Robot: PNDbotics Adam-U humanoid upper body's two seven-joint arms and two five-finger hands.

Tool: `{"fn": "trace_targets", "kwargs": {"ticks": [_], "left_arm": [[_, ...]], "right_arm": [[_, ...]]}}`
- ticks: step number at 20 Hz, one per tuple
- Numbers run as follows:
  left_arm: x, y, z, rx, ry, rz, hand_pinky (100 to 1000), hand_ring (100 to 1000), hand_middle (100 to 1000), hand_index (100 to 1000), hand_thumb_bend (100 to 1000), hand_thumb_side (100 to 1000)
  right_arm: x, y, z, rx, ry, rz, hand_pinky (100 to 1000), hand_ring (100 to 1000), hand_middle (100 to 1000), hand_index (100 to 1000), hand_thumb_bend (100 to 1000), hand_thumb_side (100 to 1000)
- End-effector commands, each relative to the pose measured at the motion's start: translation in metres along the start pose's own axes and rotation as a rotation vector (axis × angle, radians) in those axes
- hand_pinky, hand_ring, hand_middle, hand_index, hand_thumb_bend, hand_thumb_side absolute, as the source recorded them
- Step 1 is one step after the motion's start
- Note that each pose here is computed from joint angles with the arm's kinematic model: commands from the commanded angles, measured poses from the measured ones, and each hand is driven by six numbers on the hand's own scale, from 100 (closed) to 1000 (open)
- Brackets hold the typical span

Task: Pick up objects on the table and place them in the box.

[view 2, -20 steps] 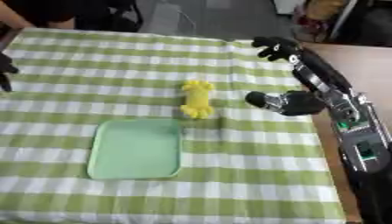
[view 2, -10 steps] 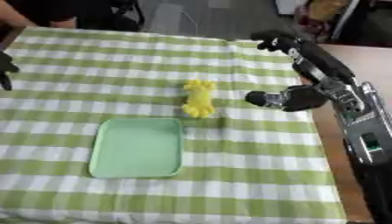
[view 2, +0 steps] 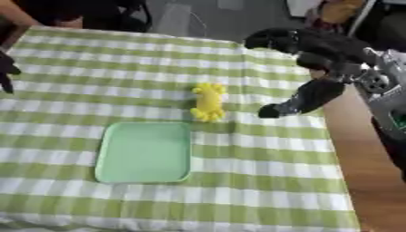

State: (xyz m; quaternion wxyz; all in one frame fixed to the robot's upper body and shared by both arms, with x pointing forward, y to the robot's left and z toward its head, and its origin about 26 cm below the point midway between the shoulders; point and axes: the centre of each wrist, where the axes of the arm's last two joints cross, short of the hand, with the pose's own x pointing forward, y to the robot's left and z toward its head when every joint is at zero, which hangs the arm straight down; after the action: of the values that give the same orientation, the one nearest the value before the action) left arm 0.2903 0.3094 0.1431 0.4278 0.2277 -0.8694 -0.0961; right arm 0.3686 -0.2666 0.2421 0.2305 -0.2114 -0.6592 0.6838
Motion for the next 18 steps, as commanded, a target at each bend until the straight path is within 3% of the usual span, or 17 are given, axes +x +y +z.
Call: {"fn": "trace_targets", "kwargs": {"ticks": [1,8,9,15,16,17,18], "left_arm": [[0.007,0.005,-0.006,-0.004,-0.036,-0.016,232,428,461,425,679,1000],[0.007,0.004,-0.005,-0.007,-0.035,-0.014,232,428,461,424,679,1000],[0.006,0.004,-0.005,-0.007,-0.035,-0.014,232,428,461,424,680,1000],[0.006,0.004,-0.004,-0.016,-0.033,-0.012,232,429,461,424,681,1000],[0.007,0.003,-0.004,-0.018,-0.034,-0.009,232,429,461,424,684,1000],[0.007,0.002,-0.004,-0.019,-0.035,-0.007,231,429,460,424,681,1000],[0.007,0.002,-0.004,-0.02,-0.036,-0.004,231,429,460,424,681,1000]], "right_arm": [[-0.001,-0.012,0.002,0.005,0.0,0.037,916,900,941,977,688,688],[-0.004,-0.012,-0.005,0.016,-0.012,0.021,893,871,931,972,700,676],[-0.006,-0.011,-0.007,0.019,-0.013,0.017,822,824,916,962,700,666],[-0.021,-0.005,-0.048,0.096,0.007,-0.019,772,800,914,956,701,627],[-0.024,-0.003,-0.057,0.111,0.016,-0.027,772,800,914,956,795,653],[-0.027,0.001,-0.065,0.123,0.024,-0.032,763,794,911,956,700,621],[-0.03,0.005,-0.073,0.132,0.035,-0.04,759,791,910,956,700,619]]}}
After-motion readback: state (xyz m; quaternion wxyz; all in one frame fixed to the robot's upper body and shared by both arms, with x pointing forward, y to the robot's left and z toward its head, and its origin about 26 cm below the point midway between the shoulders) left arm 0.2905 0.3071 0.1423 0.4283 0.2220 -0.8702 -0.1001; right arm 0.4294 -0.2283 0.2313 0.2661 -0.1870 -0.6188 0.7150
